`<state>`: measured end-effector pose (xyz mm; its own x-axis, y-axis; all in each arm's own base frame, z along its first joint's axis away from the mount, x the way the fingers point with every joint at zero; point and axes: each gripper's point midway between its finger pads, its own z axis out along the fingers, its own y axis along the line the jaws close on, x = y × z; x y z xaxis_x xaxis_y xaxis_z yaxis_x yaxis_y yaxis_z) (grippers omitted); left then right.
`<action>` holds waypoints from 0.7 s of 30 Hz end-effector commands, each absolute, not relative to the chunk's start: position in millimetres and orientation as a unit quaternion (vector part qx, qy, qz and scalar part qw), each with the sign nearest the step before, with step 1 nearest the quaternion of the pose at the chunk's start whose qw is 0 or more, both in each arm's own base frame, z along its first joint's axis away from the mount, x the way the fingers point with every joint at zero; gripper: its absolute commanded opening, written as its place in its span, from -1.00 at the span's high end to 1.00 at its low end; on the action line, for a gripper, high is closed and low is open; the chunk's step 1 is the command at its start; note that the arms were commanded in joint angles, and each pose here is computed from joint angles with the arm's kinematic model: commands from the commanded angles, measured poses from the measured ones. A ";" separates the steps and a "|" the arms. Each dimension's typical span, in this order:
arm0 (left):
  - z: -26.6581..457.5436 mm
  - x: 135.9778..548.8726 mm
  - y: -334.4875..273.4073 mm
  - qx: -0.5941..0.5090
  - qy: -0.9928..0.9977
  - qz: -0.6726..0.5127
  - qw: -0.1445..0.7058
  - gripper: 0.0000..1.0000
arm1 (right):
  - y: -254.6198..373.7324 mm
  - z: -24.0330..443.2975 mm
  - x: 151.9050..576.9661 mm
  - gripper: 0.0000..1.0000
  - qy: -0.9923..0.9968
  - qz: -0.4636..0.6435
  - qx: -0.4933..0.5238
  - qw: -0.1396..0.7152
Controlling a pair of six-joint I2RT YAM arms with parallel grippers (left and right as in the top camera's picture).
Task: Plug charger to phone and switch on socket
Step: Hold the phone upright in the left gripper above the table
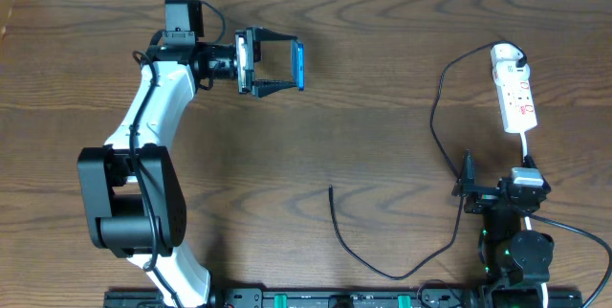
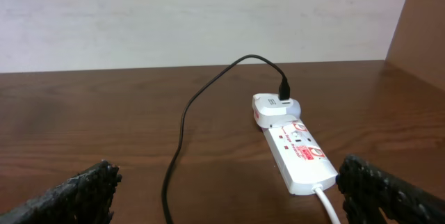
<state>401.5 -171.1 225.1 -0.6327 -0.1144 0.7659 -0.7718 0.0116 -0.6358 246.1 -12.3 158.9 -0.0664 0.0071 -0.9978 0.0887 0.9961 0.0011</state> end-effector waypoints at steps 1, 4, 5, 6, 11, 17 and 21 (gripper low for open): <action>245.0 394.1 -169.3 0.280 -0.669 0.646 0.237 0.86 | -10.1 159.5 245.8 -0.99 0.729 -0.032 0.024 0.684; 245.1 394.1 -169.3 0.259 -0.678 0.653 0.216 0.86 | -9.9 159.5 245.8 -0.98 0.729 -0.032 0.024 0.684; 245.1 394.1 -169.3 0.253 -0.680 0.655 0.211 0.86 | -9.9 159.5 245.8 -0.99 0.729 -0.032 0.024 0.684; 245.1 394.1 -169.3 0.248 -0.682 0.656 0.206 0.85 | -9.9 159.5 245.8 -0.98 0.729 -0.032 0.024 0.684; 245.0 394.1 -169.5 0.217 -0.693 0.665 0.176 0.85 | -11.2 159.9 245.7 -0.99 0.728 -0.036 0.025 0.684; 240.7 397.2 -169.0 0.212 -0.703 0.661 0.155 0.85 | -14.4 168.7 245.8 -0.98 0.715 -0.044 0.031 0.697; 228.3 406.2 -167.2 0.236 -0.721 0.639 0.129 0.86 | -10.7 184.8 246.0 -0.98 0.692 -0.027 0.032 0.721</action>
<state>405.4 -170.2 219.7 -0.8231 -0.1422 0.5498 -0.5614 0.0577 -0.8255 246.5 -13.5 178.7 0.0142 0.0034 -0.9999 0.0956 0.9954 0.0047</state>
